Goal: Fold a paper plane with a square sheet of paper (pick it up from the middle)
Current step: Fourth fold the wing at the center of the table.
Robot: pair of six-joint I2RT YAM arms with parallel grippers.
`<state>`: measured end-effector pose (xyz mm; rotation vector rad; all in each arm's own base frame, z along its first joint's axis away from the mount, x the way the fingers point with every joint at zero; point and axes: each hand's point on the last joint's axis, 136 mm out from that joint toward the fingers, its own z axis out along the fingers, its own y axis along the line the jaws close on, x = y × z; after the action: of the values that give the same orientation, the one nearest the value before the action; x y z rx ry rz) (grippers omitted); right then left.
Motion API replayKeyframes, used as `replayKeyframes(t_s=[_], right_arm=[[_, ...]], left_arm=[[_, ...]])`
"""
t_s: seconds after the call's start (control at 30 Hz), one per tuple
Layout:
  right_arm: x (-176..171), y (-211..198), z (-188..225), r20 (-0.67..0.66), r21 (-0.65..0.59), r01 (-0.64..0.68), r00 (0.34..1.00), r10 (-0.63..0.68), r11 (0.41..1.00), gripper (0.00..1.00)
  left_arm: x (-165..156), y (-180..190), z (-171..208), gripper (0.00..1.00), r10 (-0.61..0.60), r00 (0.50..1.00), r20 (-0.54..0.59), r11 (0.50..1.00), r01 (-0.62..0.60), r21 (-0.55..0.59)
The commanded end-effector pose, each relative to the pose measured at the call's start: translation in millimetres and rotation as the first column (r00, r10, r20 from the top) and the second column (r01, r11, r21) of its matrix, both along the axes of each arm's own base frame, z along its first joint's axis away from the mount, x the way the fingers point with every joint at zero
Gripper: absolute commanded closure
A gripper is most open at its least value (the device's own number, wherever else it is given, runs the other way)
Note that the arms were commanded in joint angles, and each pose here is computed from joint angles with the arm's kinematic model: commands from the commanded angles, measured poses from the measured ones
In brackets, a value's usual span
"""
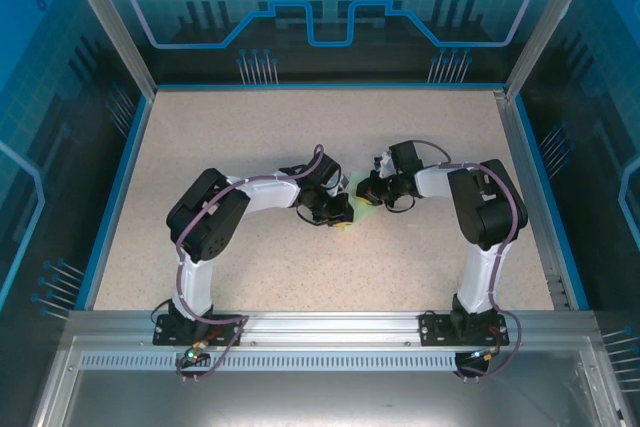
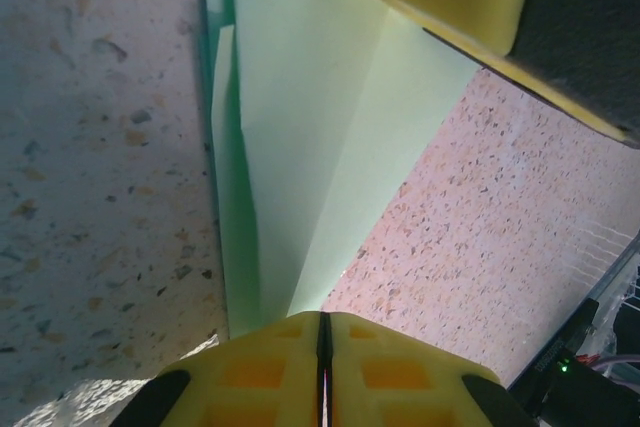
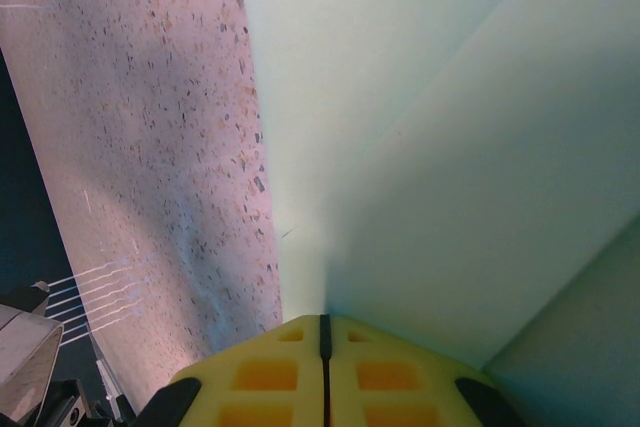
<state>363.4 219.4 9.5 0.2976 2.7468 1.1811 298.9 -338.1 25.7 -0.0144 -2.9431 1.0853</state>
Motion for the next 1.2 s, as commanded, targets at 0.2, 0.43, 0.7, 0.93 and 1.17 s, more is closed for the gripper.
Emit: replayKeyframes(t_s=[0.2, 0.43, 0.7, 0.93, 1.17], right_arm=[[-27.9, -25.7, -58.0, -0.148, -0.163, 0.026, 0.988, -0.051, 0.986, 0.93], [-28.9, -26.1, -59.0, -0.15, -0.166, 0.026, 0.987, -0.051, 0.986, 0.93], [-28.4, -26.0, -59.0, -0.149, -0.166, 0.026, 0.987, -0.051, 0.986, 0.93], [-29.4, -26.3, -61.4, -0.156, -0.167, 0.026, 0.986, -0.053, 0.986, 0.93], [-29.6, -26.5, -61.5, -0.155, -0.17, 0.025, 0.986, -0.052, 0.985, 0.93]], left_arm=[[-18.0, 11.9, -21.0, 0.9, -0.001, 0.998, -0.062, 0.998, 0.005, 0.056], [-22.6, 16.6, -25.5, 0.9, -0.001, 0.997, -0.072, 0.997, 0.007, 0.076], [-39.2, 30.4, -38.3, 0.9, -0.006, 0.995, -0.103, 0.99, 0.02, 0.143], [-53.1, 45.9, -46.1, 0.92, -0.018, 0.993, -0.117, 0.974, 0.044, 0.222], [-74.5, 54.3, -45.4, 0.92, -0.027, 0.987, -0.156, 0.974, 0.061, 0.218]])
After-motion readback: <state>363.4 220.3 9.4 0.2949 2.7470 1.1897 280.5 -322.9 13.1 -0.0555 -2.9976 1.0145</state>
